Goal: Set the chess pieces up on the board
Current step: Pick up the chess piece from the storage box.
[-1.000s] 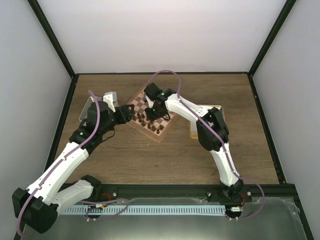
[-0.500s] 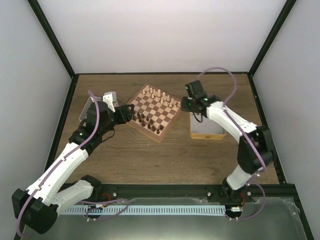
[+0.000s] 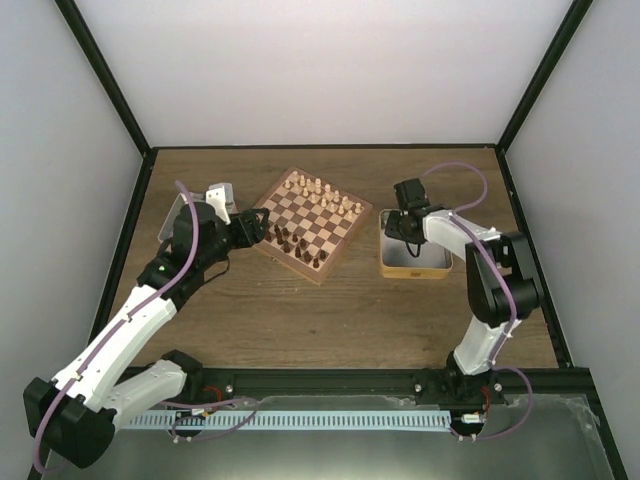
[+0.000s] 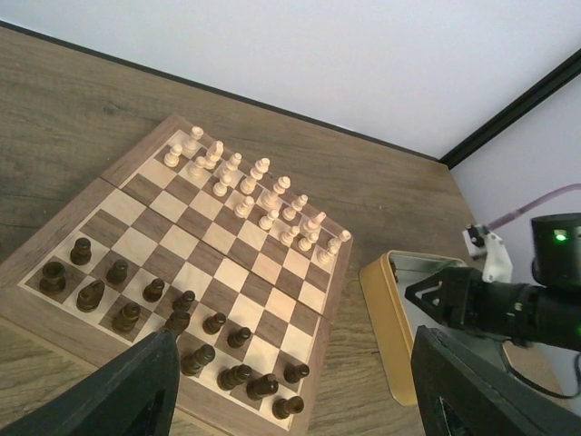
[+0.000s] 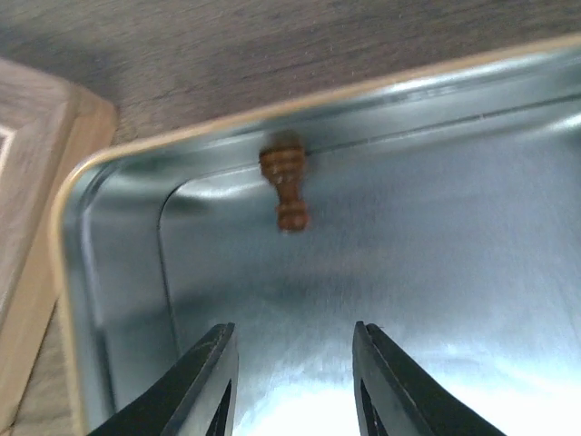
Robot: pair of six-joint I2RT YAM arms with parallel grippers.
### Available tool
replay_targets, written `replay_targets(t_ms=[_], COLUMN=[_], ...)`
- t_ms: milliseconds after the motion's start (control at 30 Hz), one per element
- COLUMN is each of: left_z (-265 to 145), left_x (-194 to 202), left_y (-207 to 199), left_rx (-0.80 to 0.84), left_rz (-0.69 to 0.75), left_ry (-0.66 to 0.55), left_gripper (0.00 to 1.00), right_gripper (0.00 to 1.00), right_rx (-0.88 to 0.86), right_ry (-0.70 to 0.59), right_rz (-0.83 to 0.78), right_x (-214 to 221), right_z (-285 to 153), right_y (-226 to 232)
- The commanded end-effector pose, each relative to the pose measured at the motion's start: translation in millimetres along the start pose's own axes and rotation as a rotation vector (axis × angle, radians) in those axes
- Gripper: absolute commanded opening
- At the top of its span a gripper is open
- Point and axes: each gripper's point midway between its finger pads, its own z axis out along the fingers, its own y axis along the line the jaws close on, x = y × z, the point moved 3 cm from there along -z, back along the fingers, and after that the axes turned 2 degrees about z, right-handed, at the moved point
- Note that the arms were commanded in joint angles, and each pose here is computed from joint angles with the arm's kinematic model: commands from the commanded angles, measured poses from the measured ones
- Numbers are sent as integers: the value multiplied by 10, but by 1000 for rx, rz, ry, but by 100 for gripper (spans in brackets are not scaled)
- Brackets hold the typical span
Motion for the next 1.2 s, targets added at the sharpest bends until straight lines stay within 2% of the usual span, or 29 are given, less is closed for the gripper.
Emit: replay_targets(t_ms=[0,200,367,533,733,833,967,1067,1167], left_z=[-51,-59,-66,-60,-63,-58,-48,-70,-91], left_x=[-67,-69,-76,-75,-83,-79,-64,-61,-50], left_y=[-33,-34,-31,-25,-39,-50,-227,-395,-523], left_rx=[16,16,12,10,15,25,145,261,357], left_rz=[0,2,8,10,12,14,51,72,71], left_ry=[-24,-25,-27,-28,-30,-28,-11,-8,-3], left_gripper=[72,72,72,72,72,73,73,73,75], right_gripper=[36,34,27,21,8,5,5,5,5], right_rx=[-14,19,46,52,59,32,-49,-182,-388], right_ry=[-47,-77,-46,-58,-42,-49,-77,-121,-180], right_rz=[-23,-36,-63,-69,-80,-77,-89,-123,-186], right_x=[-280,-365,-336,-335,-305,-299,-307,-328,-328], right_z=[161,359,554,562,556,427,113,-224,-612], right_y=[65,31,12,-6,-22,-7,64,209,448])
